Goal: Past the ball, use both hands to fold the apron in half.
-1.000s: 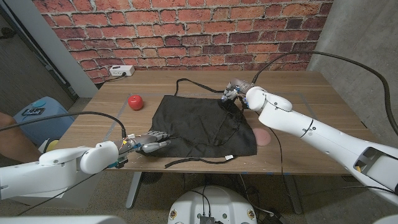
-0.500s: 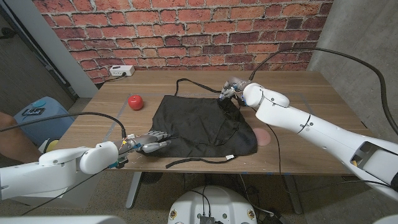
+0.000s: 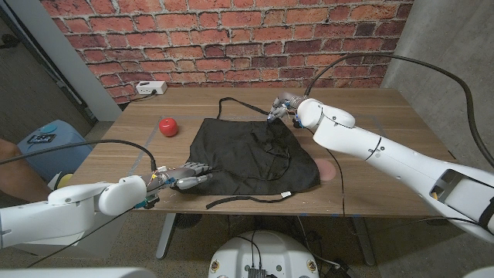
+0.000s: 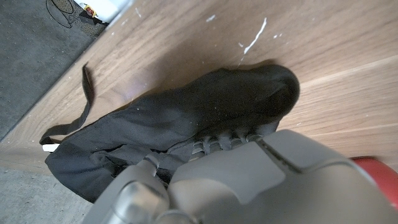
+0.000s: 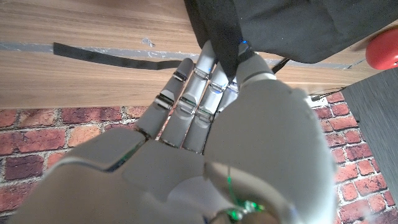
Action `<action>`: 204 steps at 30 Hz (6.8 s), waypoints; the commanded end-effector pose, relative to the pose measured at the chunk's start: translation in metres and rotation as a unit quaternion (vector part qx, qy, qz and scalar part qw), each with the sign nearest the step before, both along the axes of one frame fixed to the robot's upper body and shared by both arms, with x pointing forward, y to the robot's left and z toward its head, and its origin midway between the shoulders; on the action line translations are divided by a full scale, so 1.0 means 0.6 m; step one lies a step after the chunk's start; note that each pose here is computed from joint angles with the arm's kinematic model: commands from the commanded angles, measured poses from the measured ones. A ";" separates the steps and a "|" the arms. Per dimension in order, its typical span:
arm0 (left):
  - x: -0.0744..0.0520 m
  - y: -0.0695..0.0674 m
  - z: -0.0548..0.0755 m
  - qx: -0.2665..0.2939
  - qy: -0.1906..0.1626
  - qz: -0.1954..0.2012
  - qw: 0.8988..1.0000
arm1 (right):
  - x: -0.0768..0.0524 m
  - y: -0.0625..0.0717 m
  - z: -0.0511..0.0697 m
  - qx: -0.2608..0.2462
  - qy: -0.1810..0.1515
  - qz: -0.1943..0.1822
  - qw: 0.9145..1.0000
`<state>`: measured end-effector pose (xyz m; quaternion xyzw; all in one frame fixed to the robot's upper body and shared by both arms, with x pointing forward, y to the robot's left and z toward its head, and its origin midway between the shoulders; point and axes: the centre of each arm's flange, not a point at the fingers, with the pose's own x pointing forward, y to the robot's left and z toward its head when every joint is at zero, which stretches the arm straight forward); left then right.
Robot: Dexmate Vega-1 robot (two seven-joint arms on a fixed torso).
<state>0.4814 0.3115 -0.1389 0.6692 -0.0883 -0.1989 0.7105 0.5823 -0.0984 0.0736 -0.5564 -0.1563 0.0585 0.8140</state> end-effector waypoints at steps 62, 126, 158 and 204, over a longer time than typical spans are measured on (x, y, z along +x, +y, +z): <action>-0.005 0.004 -0.008 -0.003 0.013 -0.010 1.000 | -0.041 0.087 0.065 -0.005 -0.028 0.069 0.997; -0.030 -0.003 0.025 -0.012 -0.012 0.001 1.000 | -0.057 0.153 0.100 -0.009 -0.034 0.120 0.992; -0.016 -0.004 0.025 -0.017 -0.007 -0.009 1.000 | -0.054 0.241 0.082 -0.029 -0.012 0.168 0.985; -0.019 -0.009 0.022 -0.026 -0.007 -0.009 1.000 | 0.037 0.337 0.003 -0.045 0.047 0.175 0.982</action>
